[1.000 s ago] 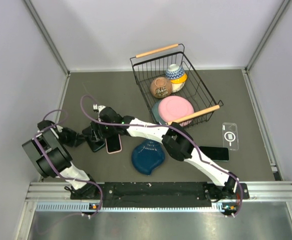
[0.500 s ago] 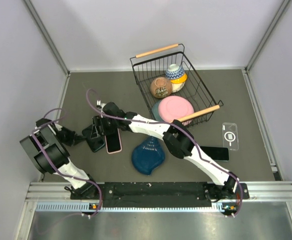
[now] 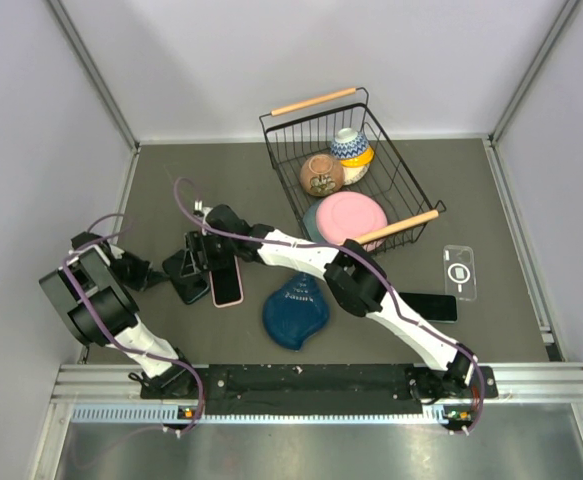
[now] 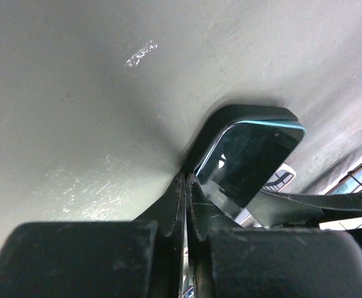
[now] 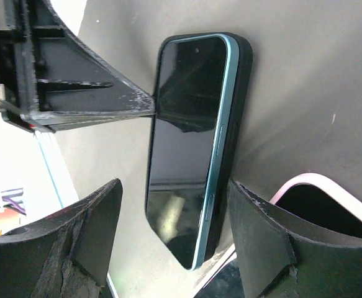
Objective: Put the phone into the phone case
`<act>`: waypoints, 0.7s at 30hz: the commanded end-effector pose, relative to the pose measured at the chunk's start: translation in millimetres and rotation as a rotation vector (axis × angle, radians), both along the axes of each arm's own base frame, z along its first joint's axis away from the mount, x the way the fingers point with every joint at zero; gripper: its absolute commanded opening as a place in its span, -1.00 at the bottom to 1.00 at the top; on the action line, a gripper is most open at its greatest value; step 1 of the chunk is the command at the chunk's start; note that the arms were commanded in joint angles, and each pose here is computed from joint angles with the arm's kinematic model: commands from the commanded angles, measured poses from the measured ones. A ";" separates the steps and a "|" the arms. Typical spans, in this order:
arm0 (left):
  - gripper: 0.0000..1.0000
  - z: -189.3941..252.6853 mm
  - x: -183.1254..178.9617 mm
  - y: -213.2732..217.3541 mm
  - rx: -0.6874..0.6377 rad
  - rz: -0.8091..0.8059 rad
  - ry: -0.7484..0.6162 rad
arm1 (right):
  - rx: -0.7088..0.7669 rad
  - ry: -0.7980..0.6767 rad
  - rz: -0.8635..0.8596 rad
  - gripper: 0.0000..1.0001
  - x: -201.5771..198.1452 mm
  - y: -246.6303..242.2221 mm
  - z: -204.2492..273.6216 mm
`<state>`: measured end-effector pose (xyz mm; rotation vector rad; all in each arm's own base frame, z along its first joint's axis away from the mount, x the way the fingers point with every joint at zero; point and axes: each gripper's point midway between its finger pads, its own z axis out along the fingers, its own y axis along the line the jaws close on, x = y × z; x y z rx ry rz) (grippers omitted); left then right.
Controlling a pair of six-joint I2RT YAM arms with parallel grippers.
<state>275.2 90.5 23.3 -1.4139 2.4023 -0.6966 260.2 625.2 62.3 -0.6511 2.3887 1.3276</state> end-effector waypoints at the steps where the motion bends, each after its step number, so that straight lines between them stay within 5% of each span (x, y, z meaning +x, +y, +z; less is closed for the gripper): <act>1: -1.00 -14.1 -14.5 14.6 0.083 0.003 0.093 | 0.037 -0.027 0.025 0.35 -12.1 17.9 -0.2; 8: -0.99 -14.5 -15.4 13.1 0.079 -0.002 0.092 | -0.057 -0.113 0.015 0.35 -8.6 10.9 -23.9; 17: -1.00 -19.3 -17.0 9.4 0.055 -0.002 0.103 | 0.024 -0.105 0.070 0.33 -20.7 21.1 6.2; 21: -1.00 -19.1 -16.7 8.6 0.046 -0.001 0.098 | 0.148 -0.071 0.104 0.00 -25.7 24.4 48.1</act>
